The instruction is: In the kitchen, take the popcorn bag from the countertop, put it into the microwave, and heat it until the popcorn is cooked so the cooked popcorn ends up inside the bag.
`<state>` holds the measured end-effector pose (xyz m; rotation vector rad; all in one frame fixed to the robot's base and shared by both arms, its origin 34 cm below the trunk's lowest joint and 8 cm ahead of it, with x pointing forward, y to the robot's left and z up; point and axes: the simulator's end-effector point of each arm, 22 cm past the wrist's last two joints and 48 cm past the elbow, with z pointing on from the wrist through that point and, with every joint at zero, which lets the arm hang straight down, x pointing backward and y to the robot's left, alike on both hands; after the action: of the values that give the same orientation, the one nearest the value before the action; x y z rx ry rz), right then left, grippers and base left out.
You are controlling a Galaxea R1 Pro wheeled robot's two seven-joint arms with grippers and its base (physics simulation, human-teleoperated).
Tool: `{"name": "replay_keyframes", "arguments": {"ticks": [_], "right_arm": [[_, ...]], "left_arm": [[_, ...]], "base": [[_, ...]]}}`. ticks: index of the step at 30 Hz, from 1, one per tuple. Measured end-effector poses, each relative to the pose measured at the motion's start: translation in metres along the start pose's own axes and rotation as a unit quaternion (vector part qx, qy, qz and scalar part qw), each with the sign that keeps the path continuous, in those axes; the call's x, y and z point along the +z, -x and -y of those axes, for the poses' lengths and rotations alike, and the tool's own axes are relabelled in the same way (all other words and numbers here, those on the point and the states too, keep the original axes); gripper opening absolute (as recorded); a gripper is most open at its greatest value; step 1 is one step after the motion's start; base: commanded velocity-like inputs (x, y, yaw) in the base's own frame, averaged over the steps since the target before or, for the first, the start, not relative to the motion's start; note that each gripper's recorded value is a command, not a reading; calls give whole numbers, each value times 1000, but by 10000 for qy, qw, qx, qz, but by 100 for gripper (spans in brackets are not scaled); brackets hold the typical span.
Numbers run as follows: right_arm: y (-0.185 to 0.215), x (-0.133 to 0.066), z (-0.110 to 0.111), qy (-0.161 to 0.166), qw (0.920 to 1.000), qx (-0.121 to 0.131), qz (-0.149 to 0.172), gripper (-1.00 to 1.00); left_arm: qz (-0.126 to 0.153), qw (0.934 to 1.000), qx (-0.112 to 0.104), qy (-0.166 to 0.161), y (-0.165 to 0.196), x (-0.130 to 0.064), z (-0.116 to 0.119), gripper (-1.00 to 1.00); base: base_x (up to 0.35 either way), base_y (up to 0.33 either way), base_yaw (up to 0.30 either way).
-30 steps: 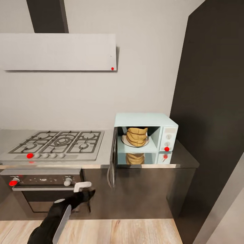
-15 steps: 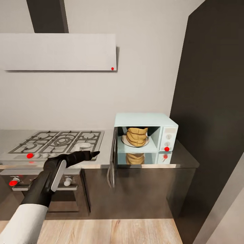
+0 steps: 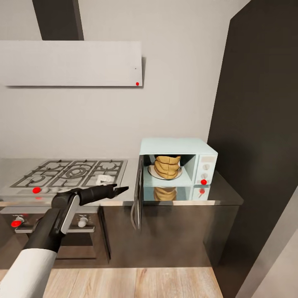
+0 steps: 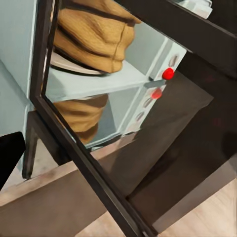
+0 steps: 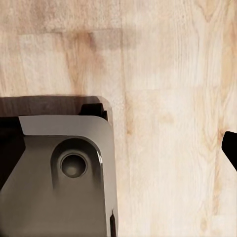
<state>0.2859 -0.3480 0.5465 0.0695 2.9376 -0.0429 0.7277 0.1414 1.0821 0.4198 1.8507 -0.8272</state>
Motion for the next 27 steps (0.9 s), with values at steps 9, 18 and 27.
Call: {"name": "replay_keyframes", "arguments": {"ticks": [9,18,27], "right_arm": [[0,0,-1,0,10000,0,4,100],[2,0,-1,5,10000,-1,29,100],[6,-1,-2,7,10000,1,76,100]], "left_arm": [[-151,9998,-144,65,-16,6,-8,100],[-113,9999,-113,64,-12,6,-4,100],[-79,9999,-64,63,-7,3,-1,100]], "base": [[0,0,-4],[0,0,-126],[0,0,-146]]}}
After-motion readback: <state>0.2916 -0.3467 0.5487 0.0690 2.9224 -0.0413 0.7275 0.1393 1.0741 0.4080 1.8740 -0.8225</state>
